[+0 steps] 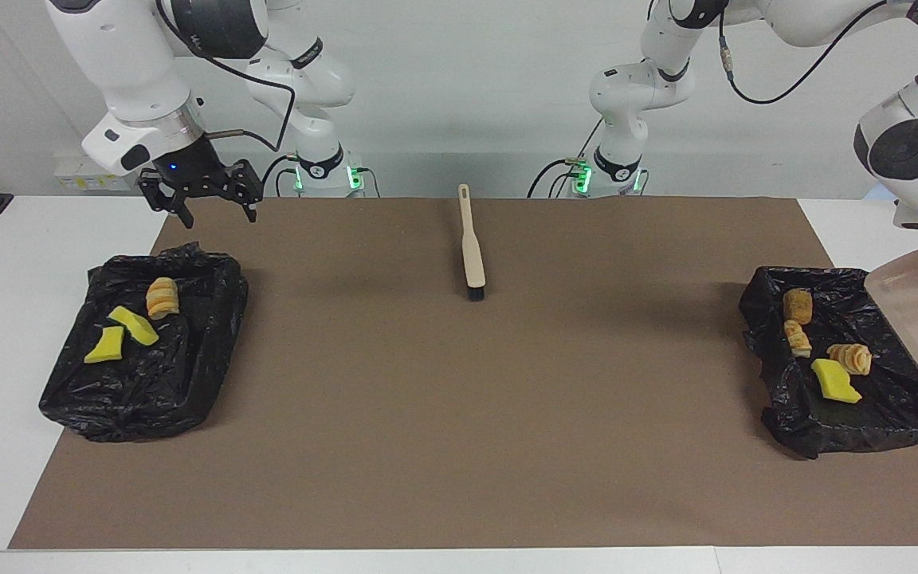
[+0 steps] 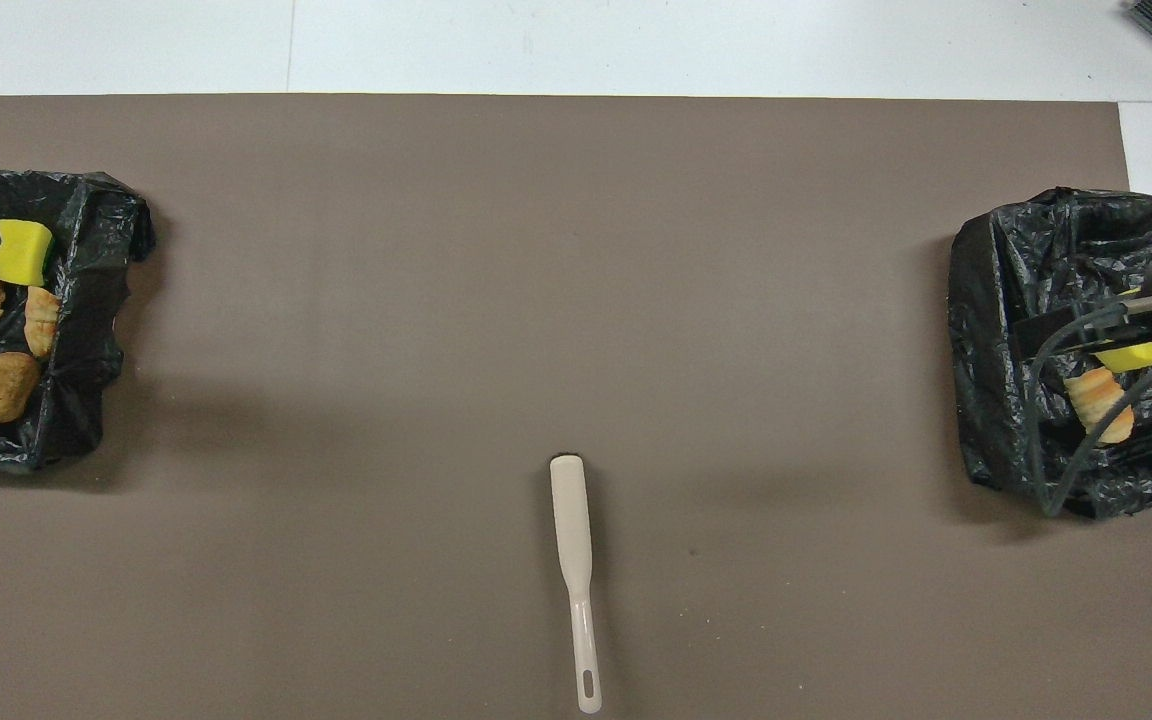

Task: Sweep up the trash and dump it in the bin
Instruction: 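Tip the dustpan into the bag with the left gripper while the right gripper withdraws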

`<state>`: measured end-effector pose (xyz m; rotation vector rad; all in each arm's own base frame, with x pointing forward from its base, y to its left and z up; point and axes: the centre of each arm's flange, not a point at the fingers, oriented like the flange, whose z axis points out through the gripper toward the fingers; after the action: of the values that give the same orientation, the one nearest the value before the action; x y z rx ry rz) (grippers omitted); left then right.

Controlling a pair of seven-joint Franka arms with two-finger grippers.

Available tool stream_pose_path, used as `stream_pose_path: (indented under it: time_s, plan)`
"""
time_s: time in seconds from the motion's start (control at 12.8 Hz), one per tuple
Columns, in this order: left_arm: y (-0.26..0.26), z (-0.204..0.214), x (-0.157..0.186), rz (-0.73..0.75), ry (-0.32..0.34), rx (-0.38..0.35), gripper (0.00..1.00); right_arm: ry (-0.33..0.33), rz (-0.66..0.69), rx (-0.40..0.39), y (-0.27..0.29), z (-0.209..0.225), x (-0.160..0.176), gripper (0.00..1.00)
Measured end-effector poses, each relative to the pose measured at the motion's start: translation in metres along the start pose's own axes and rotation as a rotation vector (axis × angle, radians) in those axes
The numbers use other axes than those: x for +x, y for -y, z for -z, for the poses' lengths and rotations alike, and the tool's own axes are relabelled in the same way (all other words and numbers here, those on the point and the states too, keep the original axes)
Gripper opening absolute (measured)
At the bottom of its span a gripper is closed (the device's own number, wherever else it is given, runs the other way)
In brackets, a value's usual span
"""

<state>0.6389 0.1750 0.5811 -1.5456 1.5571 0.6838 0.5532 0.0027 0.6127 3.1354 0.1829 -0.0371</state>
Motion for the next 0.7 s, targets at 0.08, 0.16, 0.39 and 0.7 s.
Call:
stream_pose_path:
  time_s: [0.08, 0.16, 0.39, 0.7]
  plan:
    - [0.0, 0.003, 0.001, 0.027, -0.048, 0.003, 0.31, 0.0, -0.001, 0.0, -0.001, 0.0, 0.0, 1.0]
    - [0.0, 0.004, 0.005, 0.057, -0.113, 0.0, 0.31, 0.0, -0.003, 0.0, -0.002, 0.0, 0.0, 1.0]
    - [0.0, 0.008, 0.029, 0.146, -0.337, -0.038, 0.31, -0.001, -0.004, 0.0, -0.002, 0.0, 0.0, 1.0]
    - [-0.001, 0.039, 0.085, 0.252, -0.518, -0.172, 0.31, -0.001, -0.004, 0.0, -0.002, 0.0, 0.0, 1.0]
